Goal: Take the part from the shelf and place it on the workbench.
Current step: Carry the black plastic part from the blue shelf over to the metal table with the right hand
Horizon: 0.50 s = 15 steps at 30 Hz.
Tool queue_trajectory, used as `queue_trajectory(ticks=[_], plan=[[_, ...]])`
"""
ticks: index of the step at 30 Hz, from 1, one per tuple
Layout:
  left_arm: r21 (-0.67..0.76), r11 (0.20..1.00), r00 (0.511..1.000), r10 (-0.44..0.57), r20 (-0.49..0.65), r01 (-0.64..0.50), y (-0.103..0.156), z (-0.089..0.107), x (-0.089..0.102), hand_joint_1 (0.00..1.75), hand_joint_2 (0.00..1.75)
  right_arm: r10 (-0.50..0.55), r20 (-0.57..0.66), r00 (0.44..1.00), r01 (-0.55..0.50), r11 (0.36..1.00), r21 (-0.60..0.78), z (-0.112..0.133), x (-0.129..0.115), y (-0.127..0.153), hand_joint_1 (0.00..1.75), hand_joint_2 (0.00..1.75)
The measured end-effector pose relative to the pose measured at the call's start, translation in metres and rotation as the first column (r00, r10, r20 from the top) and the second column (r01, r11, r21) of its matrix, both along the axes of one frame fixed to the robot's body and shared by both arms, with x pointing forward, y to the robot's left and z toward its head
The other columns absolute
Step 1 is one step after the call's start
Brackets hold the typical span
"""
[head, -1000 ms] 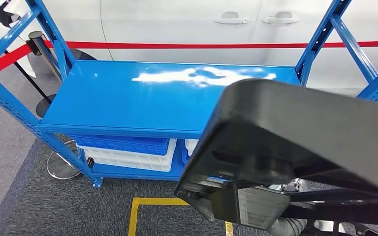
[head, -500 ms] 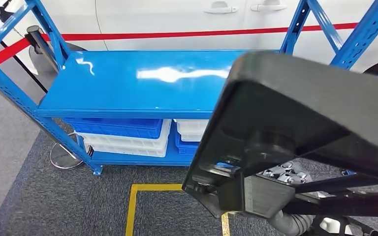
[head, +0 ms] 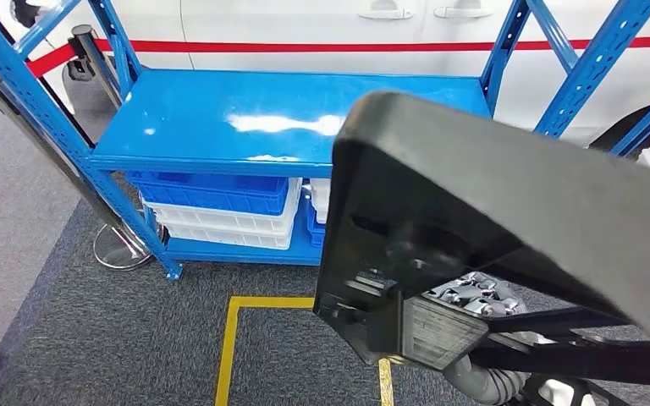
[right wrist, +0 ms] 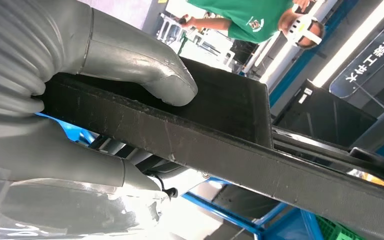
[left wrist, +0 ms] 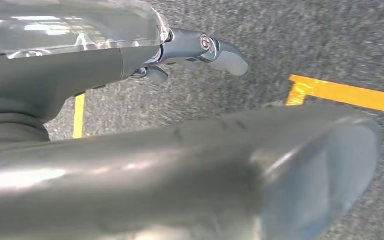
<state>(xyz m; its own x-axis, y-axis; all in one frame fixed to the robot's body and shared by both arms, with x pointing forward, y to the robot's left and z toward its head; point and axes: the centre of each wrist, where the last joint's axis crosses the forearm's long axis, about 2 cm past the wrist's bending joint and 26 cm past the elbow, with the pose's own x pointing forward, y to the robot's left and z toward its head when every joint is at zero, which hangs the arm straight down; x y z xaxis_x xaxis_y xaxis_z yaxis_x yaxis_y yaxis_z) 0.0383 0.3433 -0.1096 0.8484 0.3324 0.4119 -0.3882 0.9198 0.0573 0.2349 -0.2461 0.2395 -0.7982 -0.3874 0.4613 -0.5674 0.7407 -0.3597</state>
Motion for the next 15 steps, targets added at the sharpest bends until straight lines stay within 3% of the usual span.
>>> queue_trajectory(ticks=[15], plan=[[0.005, 1.000, 1.000, -0.015, 0.013, 0.015, 0.0051, 0.0004, -0.0013, 0.00, 0.00, 0.019, 0.024, 1.000, -0.019, 1.000, -0.009, 0.0045, -0.0018, 0.0090, 1.75, 1.75]])
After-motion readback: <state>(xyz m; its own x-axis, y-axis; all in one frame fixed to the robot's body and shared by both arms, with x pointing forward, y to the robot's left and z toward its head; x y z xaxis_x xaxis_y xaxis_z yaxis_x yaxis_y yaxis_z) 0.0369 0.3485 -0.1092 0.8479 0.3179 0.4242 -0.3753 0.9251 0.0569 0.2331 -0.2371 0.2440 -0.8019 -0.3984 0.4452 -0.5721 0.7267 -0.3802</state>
